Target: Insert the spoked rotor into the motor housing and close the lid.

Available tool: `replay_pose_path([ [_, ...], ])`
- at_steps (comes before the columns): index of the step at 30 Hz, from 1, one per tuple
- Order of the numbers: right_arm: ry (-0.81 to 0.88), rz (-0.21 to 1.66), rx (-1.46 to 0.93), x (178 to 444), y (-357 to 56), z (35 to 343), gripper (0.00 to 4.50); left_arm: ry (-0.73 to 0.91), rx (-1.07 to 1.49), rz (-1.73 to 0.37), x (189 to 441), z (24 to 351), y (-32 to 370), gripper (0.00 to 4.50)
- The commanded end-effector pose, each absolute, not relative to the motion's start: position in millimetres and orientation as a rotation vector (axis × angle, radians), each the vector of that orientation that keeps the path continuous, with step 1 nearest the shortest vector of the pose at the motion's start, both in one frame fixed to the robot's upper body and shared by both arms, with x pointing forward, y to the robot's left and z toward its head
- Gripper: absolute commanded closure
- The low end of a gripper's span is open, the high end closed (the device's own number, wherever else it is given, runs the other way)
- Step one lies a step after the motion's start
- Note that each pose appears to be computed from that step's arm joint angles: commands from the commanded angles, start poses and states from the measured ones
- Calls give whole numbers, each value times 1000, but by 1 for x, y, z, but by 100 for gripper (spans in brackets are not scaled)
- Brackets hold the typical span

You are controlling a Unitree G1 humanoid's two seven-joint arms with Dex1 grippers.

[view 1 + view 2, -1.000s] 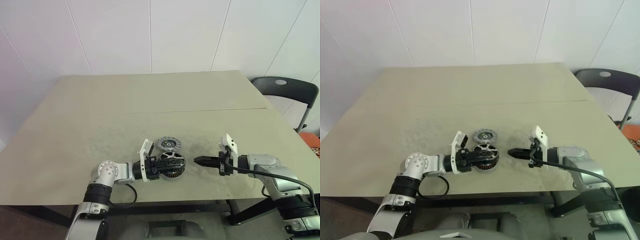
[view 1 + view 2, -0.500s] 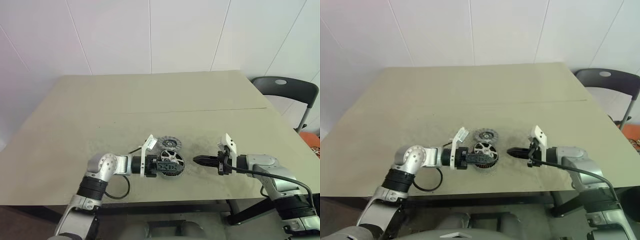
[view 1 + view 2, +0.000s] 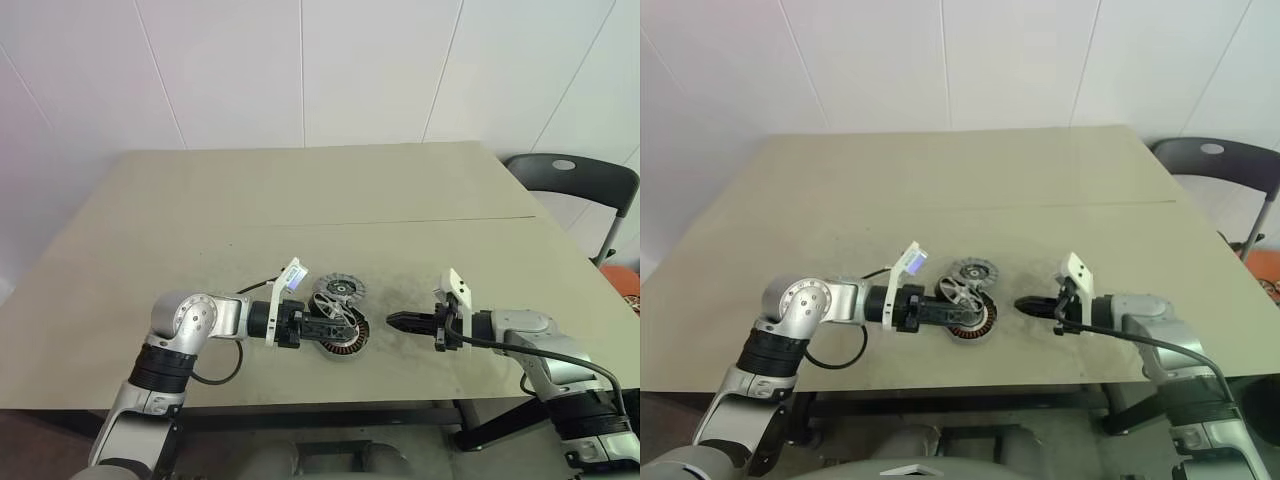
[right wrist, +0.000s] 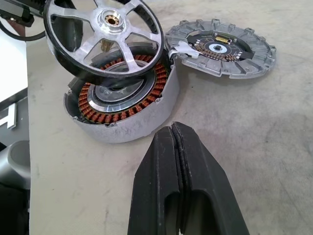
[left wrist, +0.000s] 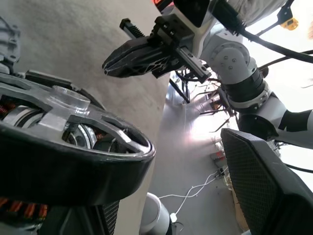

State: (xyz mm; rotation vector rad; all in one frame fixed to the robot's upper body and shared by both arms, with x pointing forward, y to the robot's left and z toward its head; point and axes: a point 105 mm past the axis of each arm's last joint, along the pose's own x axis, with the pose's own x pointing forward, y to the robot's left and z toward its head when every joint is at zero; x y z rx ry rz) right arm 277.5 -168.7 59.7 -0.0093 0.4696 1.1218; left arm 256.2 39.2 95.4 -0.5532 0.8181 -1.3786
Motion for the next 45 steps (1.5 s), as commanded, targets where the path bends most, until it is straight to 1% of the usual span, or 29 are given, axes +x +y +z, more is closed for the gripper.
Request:
replay_pose_path([
  [1,423,1125,-23,282,-167,68,450,787,-578,-1418,255,105,33,127],
  [4,423,1123,-24,282,-167,67,450,795,-606,-1422,254,103,29,127],
  [9,421,1123,-28,283,-165,66,450,829,-715,-1388,262,98,18,127],
  [14,421,1117,-31,282,-166,65,450,873,-760,-1364,260,94,19,127],
  [21,422,1109,-30,283,-165,62,450,924,-868,-1352,262,110,22,127],
  [26,422,1104,-27,283,-164,58,450,922,-945,-1364,265,121,20,127],
  [31,423,1100,-26,281,-164,57,450,982,-984,-1317,261,108,17,127],
  [45,428,1090,-48,285,-168,56,450,1010,-1019,-1279,255,105,22,127],
])
